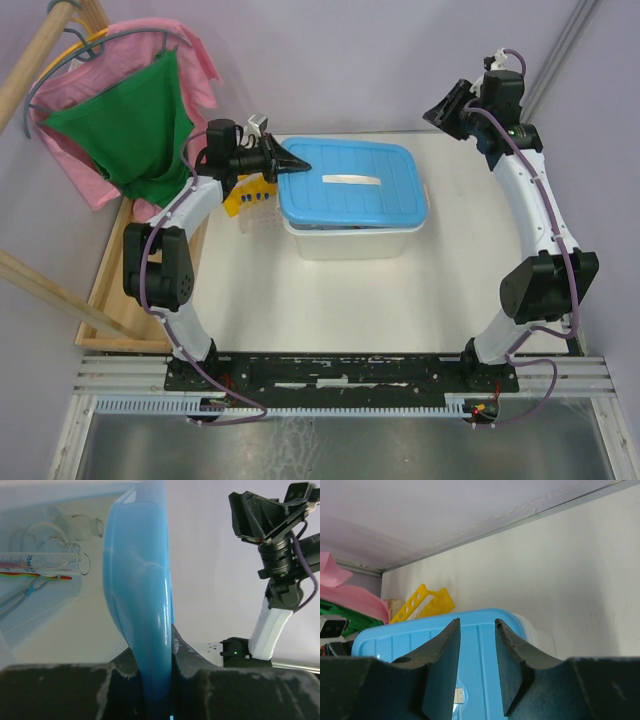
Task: Organize the chemistry lab equipment
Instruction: Adjust the storage box lid on the storage box.
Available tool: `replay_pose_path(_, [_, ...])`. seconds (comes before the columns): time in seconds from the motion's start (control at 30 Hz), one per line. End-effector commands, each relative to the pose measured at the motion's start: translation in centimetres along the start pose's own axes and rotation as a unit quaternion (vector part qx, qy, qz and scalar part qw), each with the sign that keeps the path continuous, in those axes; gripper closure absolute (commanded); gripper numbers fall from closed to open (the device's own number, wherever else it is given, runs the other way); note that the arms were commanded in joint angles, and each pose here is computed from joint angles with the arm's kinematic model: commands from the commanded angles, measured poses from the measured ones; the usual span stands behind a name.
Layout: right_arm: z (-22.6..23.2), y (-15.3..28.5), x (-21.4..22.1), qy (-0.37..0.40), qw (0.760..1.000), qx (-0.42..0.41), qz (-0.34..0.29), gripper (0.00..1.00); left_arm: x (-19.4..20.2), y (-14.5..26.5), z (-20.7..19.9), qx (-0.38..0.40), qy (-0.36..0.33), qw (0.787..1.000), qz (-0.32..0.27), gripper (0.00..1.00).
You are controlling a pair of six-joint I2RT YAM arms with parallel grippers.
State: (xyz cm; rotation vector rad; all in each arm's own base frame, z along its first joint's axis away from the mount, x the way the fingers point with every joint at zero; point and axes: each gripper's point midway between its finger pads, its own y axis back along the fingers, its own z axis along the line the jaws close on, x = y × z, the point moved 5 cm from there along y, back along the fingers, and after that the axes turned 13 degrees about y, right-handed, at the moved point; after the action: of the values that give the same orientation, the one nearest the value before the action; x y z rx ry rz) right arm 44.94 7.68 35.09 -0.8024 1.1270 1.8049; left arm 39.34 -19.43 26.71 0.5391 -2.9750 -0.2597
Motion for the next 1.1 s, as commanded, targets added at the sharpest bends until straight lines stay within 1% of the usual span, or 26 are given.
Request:
replay_pose_path(0.0, [2.6, 1.5, -1.9, 0.028, 0.998, -0.062, -0.008, 0.58, 0.4, 0.1, 0.3, -0.032, -0.053, 0.998, 0.008, 0.97])
replay_pose_path(0.3, [3.8, 2.0, -0.2, 0.044, 0.994, -0.095, 0.035, 0.58, 0.1, -0.1, 1.4, -0.054, -0.049, 0.997, -0.007, 0.97])
replay_pose_path(0.63, [4.7, 2.2, 1.3, 0.047, 0.990, -0.123, 0.059, 0.59, -0.9, -0.4, 1.9, -0.057, -0.043, 0.996, -0.048, 0.97])
replay_pose_path(0.9, [4.8, 2.3, 1.4, 0.056, 0.988, -0.129, 0.064, 0.60, -1.3, -0.5, 2.6, -0.067, -0.041, 0.995, -0.057, 0.97])
replay_pose_path(1.07, [4.9, 2.4, 1.6, 0.056, 0.987, -0.133, 0.070, 0.61, -1.2, -0.7, 3.0, -0.069, -0.035, 0.996, -0.048, 0.97])
